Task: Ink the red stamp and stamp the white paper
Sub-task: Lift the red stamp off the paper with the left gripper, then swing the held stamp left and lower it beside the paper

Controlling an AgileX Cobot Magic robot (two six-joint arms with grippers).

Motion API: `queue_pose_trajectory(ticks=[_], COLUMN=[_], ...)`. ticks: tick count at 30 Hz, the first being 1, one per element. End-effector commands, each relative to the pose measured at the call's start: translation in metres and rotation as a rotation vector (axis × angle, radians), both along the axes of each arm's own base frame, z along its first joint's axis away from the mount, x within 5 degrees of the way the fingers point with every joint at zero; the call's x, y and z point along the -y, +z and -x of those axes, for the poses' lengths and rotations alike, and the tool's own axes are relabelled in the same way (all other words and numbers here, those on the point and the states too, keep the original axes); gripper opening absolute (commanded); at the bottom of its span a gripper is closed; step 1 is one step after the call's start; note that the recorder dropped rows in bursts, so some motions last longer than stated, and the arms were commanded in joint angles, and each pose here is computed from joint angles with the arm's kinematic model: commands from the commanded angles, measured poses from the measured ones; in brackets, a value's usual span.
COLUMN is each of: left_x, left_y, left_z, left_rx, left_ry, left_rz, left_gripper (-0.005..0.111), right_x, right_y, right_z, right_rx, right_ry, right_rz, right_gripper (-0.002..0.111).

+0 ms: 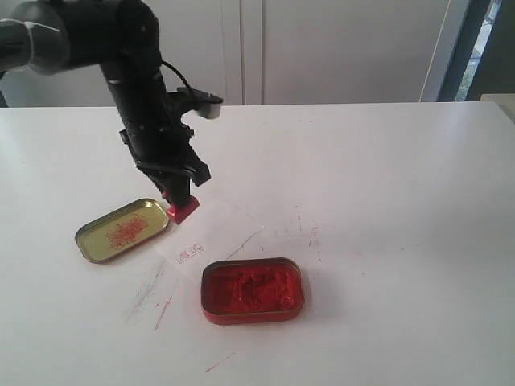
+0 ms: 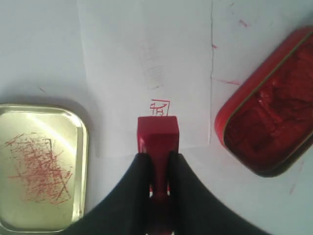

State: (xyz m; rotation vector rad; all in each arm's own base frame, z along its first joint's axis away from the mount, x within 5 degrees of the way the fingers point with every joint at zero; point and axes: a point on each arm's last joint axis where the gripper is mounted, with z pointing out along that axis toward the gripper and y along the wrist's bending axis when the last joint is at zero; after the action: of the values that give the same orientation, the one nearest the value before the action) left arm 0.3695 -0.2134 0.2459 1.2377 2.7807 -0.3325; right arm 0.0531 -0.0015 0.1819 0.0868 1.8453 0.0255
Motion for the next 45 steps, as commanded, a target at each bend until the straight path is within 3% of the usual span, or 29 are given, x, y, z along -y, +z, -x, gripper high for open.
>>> queue_pose_trajectory(ticks=[1,5,15,24,33,45], left_x=[-0.021,-0.032,-0.061,-0.073,-0.079,-0.088], left_y=[0.011,0.016,-0.006,-0.040,-0.060,-0.088], left_z=[-0.001,-0.014,-0.013,0.005,0.042,0.080], left_rx=[-0.135,-0.143,-0.287,-0.382,-0.478,-0.545], left_ry=[0.041,0.084,0.123,0.111,0.103,0.209], left_rz=[0.158,0.344,0.622,0.622,0.617,0.560], left_gripper=[0.000,0.000,0.000,0.000,0.000,0.000], right_x=[0.000,0.000,0.000,0.000,0.000,0.000], right_y=[0.000,0.000,0.000,0.000,0.000,0.000], right_z=[0.000,0.000,0.000,0.000,0.000,0.000], right_rx=[0.012,0.012,0.012,0.012,0.012,0.012], right_ry=[-0.001,-0.001,-0.001,-0.001,-0.001,-0.001], right_rz=[0.001,0.001,0.001,0.001,0.001,0.001], right_gripper=[0.000,0.000,0.000,0.000,0.000,0.000])
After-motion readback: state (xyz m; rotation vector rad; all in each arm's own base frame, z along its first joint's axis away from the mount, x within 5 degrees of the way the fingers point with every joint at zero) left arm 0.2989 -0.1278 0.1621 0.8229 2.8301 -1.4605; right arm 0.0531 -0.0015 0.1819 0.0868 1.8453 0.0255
